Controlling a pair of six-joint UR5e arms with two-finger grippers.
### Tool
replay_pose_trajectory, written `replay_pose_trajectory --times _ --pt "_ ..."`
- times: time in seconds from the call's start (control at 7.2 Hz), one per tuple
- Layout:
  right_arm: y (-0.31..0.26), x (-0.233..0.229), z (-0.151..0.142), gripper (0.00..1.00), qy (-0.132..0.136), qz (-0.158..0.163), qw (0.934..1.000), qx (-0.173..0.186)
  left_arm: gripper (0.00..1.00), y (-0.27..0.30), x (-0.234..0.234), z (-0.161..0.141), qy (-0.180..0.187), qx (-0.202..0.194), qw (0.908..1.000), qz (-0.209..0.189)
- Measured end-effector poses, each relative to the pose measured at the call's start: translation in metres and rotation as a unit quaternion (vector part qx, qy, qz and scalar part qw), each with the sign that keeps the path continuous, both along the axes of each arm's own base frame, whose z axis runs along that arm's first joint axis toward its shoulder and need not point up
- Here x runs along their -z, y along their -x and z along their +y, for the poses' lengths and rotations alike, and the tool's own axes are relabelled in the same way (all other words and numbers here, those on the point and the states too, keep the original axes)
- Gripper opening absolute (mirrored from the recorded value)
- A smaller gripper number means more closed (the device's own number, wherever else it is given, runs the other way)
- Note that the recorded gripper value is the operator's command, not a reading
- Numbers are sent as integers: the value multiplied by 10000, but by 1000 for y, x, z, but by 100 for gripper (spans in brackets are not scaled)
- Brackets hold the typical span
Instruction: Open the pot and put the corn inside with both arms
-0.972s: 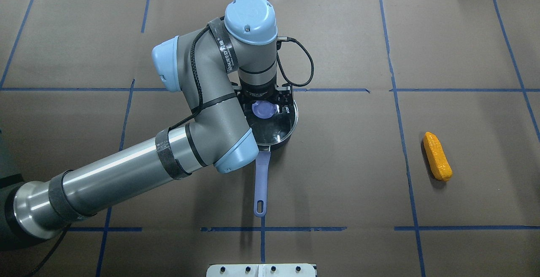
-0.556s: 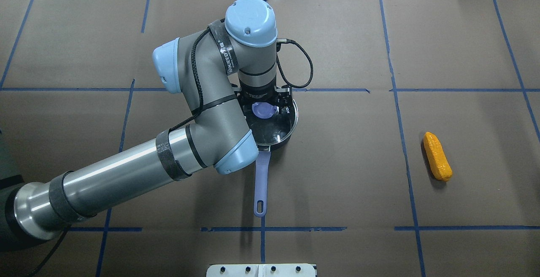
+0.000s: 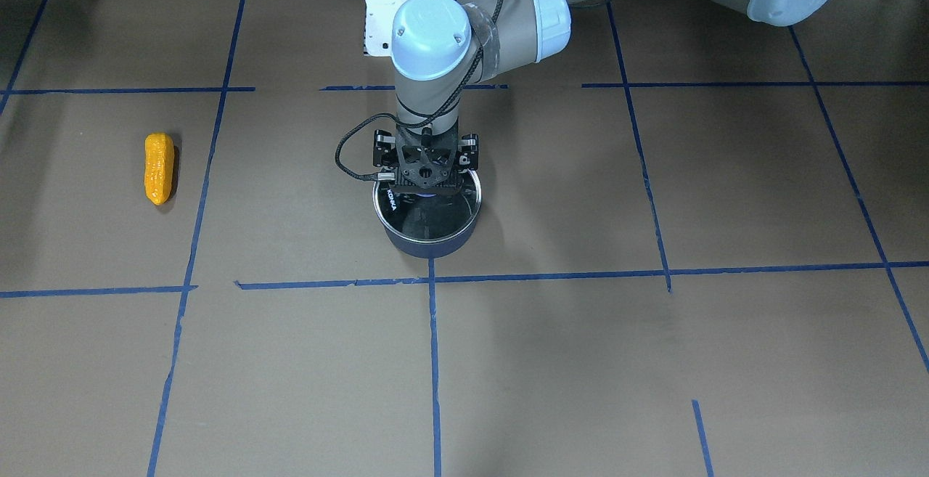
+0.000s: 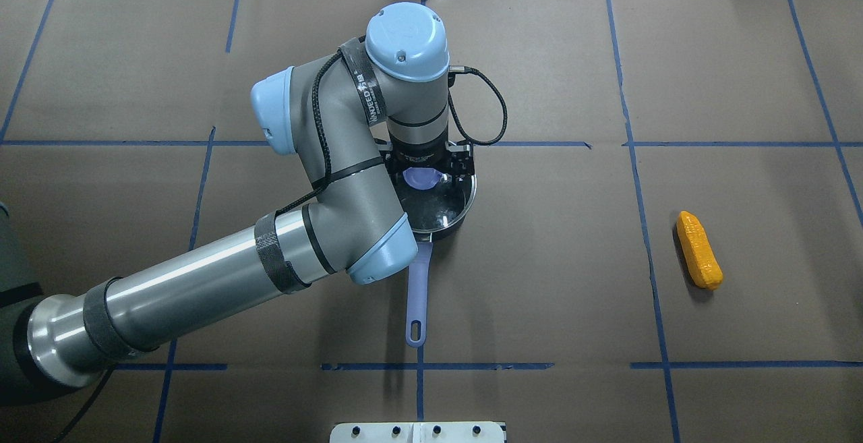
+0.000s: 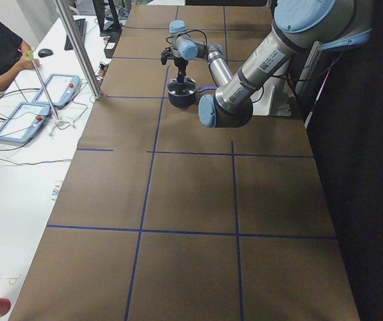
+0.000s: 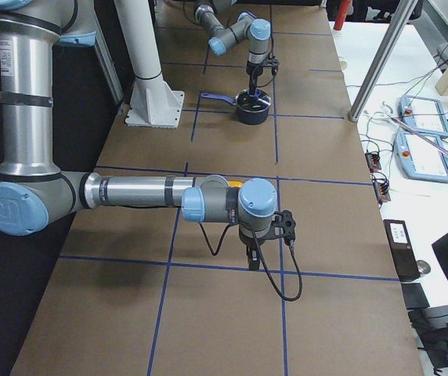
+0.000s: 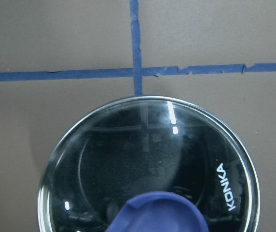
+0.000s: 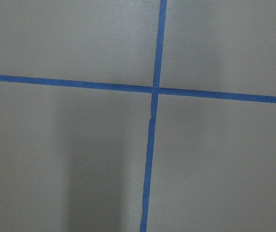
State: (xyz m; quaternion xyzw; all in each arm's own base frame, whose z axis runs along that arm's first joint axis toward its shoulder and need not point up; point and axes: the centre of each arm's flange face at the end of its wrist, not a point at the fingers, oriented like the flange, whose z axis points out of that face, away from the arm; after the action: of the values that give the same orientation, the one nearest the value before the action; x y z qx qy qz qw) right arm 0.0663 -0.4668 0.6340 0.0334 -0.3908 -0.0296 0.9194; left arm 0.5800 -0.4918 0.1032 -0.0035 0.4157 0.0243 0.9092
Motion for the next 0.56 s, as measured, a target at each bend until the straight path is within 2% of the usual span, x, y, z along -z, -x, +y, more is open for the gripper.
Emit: replay_pose_trajectory --times 0.28,0.42,0.56 --pt "0 0 0 100 -5 0 10000 0 38 0 -1 0 4 0 10000 -1" --pt "0 1 0 100 -9 0 10000 0 28 0 -1 0 1 2 10000 1" --pt "0 1 -1 100 -11 0 10000 0 25 1 1 1 -7 7 10000 11"
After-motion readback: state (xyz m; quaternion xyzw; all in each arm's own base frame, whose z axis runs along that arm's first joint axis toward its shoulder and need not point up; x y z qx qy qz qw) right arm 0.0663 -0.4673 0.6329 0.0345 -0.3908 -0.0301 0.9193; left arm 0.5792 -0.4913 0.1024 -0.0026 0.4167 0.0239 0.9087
